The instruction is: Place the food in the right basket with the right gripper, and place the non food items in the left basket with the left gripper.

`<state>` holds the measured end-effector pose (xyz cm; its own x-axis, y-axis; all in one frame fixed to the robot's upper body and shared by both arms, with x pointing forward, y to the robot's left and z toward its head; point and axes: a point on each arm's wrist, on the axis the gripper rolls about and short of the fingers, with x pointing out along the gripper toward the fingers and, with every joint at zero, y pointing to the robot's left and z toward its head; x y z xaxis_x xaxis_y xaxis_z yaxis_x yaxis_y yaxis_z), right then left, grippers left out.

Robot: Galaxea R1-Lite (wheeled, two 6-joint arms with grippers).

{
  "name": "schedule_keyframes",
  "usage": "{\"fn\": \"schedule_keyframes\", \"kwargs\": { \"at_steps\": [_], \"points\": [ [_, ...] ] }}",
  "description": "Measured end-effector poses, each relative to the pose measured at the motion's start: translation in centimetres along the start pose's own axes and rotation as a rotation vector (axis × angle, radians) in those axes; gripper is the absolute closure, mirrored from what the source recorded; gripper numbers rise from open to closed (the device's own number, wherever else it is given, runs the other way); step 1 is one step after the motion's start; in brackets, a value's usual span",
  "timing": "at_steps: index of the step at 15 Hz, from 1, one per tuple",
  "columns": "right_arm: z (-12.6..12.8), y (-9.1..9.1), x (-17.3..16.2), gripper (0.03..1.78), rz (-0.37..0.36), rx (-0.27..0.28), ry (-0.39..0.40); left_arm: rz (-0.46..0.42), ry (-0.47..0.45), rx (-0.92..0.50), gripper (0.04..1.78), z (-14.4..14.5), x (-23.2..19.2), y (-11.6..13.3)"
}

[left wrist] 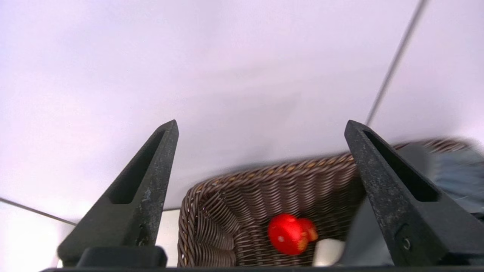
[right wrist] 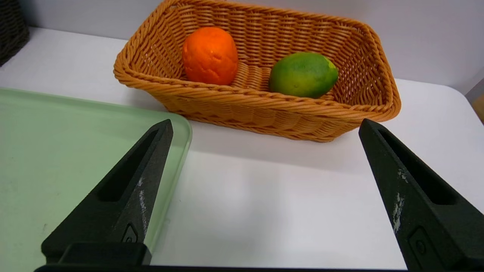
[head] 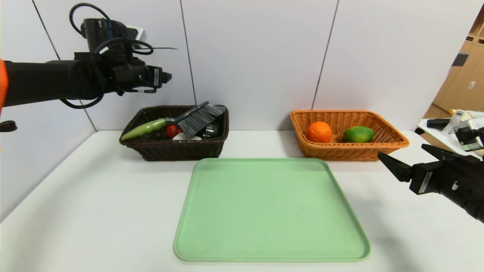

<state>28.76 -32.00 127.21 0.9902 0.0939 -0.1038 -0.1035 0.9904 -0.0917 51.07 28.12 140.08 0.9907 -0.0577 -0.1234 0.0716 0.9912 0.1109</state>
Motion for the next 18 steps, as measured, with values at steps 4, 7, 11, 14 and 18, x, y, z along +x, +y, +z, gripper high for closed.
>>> {"fn": "schedule_keyframes", "kwargs": {
  "at_steps": [4,7,11,14,18],
  "points": [
    [1.8,-0.2,-0.4,0.12,-0.006,-0.003,-0.08,0.0,0.006,-0.044,0.2,1.3,-6.6,0.6],
    [2.9,-0.2,-1.9,0.12,-0.009,-0.006,-0.13,-0.007,0.056,-0.037,0.18,-1.1,-13.6,0.7],
    [3.6,-0.2,-5.7,0.12,-0.012,-0.004,-0.129,-0.002,0.003,-0.026,0.15,-5.2,-23.3,1.0],
    [3.1,-0.2,-9.7,0.12,-0.011,-0.001,-0.094,0.032,-0.021,-0.029,0.15,-9.0,-28.8,1.4],
    [0.1,-0.1,-13.9,0.12,-0.04,0.002,-0.026,0.033,-0.017,-0.041,0.14,-15.0,-33.2,1.3]
  ]
}}
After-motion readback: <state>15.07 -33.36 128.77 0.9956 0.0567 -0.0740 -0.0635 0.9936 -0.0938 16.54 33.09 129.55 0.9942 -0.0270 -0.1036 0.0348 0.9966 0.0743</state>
